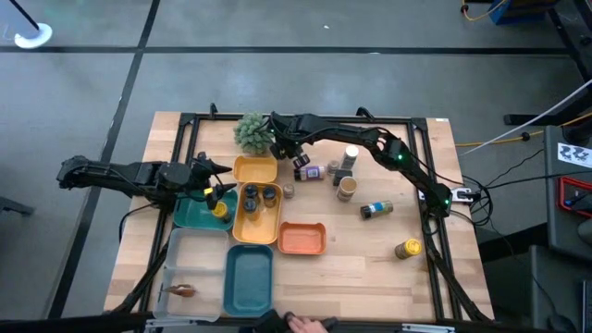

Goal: Sort spices by type
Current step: Put the black seasoning can into the top yellow bin

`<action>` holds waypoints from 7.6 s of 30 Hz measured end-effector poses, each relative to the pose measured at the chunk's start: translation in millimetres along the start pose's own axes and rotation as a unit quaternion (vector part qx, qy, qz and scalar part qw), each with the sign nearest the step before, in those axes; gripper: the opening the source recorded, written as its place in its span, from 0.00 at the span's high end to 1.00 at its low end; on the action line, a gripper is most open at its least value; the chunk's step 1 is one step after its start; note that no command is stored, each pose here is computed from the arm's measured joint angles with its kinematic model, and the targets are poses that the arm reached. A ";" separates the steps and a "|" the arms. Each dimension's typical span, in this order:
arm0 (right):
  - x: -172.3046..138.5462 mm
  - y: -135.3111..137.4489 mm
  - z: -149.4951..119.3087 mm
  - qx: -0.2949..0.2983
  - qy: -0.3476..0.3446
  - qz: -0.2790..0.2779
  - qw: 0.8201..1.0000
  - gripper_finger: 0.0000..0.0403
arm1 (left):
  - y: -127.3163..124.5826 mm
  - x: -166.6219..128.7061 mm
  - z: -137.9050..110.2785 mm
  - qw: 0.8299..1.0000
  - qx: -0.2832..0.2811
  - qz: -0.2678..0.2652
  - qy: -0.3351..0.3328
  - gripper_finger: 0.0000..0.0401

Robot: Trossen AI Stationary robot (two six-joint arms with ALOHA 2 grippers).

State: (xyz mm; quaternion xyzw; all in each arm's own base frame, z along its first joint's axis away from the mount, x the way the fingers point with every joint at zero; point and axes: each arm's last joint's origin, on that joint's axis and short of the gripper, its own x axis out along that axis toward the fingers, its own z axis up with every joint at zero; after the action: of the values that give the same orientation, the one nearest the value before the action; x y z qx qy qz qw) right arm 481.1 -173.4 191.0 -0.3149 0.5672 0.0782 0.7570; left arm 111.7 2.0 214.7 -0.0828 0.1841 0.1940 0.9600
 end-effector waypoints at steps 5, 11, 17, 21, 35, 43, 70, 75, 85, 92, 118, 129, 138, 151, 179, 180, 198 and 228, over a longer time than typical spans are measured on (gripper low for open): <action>-0.5 2.0 2.8 0.023 -0.004 0.003 1.000 0.69 | 0.0 0.0 0.0 1.000 0.000 0.000 0.000 0.35; -15.8 9.3 18.8 0.003 0.010 -0.003 1.000 0.67 | -0.1 0.0 0.3 1.000 -0.001 0.000 -0.002 0.35; -36.4 16.1 34.4 -0.018 0.052 -0.034 0.998 0.69 | -0.1 0.0 0.3 1.000 -0.001 -0.001 -0.002 0.35; -45.4 19.9 41.2 -0.028 0.076 -0.058 0.995 0.68 | -0.1 0.0 0.3 1.000 -0.001 0.000 -0.002 0.35; -54.6 38.8 61.1 -0.057 0.125 -0.110 0.984 0.68 | -0.1 0.0 0.3 1.000 -0.001 0.000 -0.002 0.35; -59.2 47.4 72.6 -0.066 0.141 -0.146 0.977 0.69 | -0.1 0.0 0.3 1.000 -0.001 0.000 -0.002 0.35; -63.0 51.6 102.6 0.109 -0.064 -0.100 0.987 0.68 | -0.1 0.0 0.3 1.000 -0.003 0.000 -0.001 0.35; -59.1 50.3 100.1 0.126 -0.090 -0.060 0.986 0.68 | -0.1 0.0 0.3 1.000 -0.003 0.000 -0.001 0.35; -44.8 35.0 78.3 0.192 -0.107 0.002 0.975 0.68 | -0.1 0.0 0.2 1.000 -0.002 0.000 -0.001 0.35; -44.6 34.0 77.3 0.203 -0.148 0.064 0.966 0.68 | -0.1 0.0 0.2 1.000 -0.003 0.000 -0.001 0.35; -25.6 41.3 77.1 0.201 -0.135 0.098 0.965 0.64 | 0.0 0.0 -0.3 1.000 -0.001 0.000 0.002 0.35; -25.6 41.4 77.1 0.201 -0.135 0.099 0.965 0.48 | 0.1 0.0 -0.3 1.000 -0.001 0.000 0.002 0.35; -35.8 35.3 79.6 0.202 -0.142 0.080 0.966 0.49 | 0.1 -0.1 -0.3 1.000 -0.001 0.000 0.002 0.35; -58.4 32.4 73.3 0.205 -0.112 0.048 0.971 0.49 | 0.1 0.0 -0.4 1.000 -0.001 0.000 0.002 0.35; -123.3 49.3 15.7 0.291 0.090 0.170 0.937 0.49 | 0.2 -0.1 -0.7 1.000 -0.010 0.001 0.004 0.35; -123.7 48.9 15.3 0.293 0.084 0.181 0.935 0.49 | 0.3 -0.1 -1.0 1.000 -0.010 0.001 0.005 0.35; -163.0 43.7 6.5 0.341 0.053 0.156 0.926 0.49 | 3.3 -1.9 -8.2 0.999 -0.011 0.012 0.037 0.35; -144.5 111.0 -55.6 0.425 0.060 0.064 0.901 0.49 | 4.0 -3.4 -8.3 0.999 -0.024 0.012 0.035 0.35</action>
State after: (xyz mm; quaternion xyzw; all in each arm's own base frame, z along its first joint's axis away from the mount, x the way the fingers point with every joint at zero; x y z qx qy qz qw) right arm 333.5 -82.7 270.4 0.0693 0.6096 -0.1408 0.7770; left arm 104.5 2.6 208.0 -0.1105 0.2140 0.2065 0.9483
